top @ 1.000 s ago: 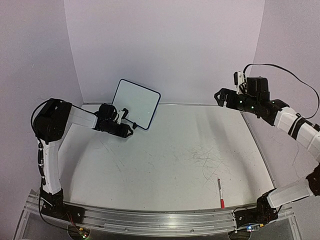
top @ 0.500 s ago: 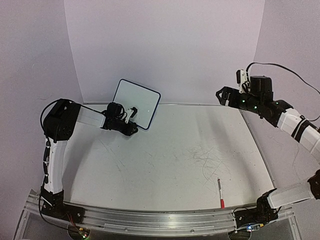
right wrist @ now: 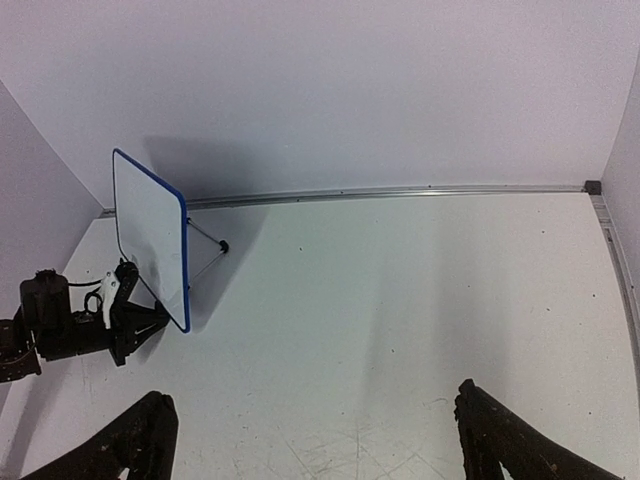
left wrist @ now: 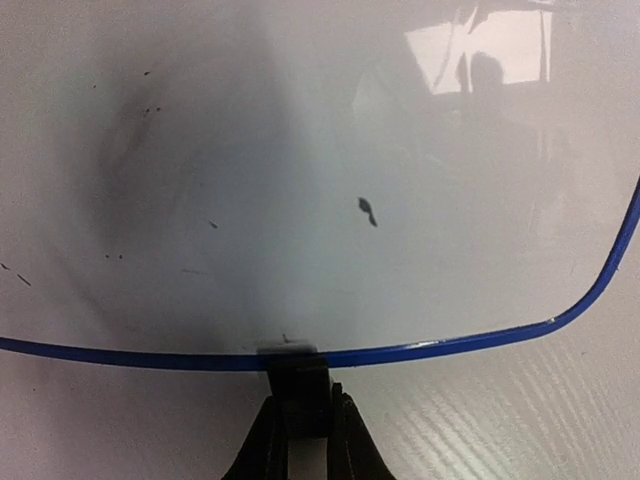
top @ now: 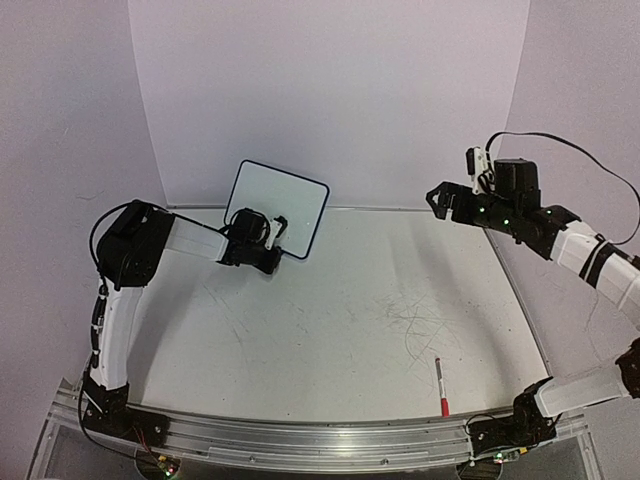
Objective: Write a sentence on the whiteboard
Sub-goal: Move the whiteboard to the corner of the board.
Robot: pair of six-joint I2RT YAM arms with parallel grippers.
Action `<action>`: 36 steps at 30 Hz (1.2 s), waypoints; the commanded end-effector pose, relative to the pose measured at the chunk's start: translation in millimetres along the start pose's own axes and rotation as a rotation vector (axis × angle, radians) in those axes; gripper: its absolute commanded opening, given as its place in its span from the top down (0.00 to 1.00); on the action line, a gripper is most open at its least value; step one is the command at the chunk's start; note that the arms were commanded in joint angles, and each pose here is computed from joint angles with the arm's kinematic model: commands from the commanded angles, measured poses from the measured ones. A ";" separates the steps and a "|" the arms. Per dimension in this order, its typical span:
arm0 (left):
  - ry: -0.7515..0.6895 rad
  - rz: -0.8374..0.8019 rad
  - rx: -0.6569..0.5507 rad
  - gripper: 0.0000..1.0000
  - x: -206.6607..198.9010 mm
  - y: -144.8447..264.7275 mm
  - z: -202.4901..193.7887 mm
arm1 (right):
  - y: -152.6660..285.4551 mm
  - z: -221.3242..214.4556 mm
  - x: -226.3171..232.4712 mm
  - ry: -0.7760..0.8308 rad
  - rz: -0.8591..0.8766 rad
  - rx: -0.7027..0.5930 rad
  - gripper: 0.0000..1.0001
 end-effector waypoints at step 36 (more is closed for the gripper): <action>0.266 0.116 -0.137 0.32 -117.1 139.9 21.8 | -114.2 -131.3 116.7 -0.024 0.005 0.294 0.04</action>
Point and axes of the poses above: each gripper's point midway between its finger pads, its own y axis back along the fingers, its own x axis along the line the jaws close on, z = x × y, the point moved 1 cm from there along y, back along the fingers, and after that the axes turned 3 degrees about y, right-handed, at the moved point
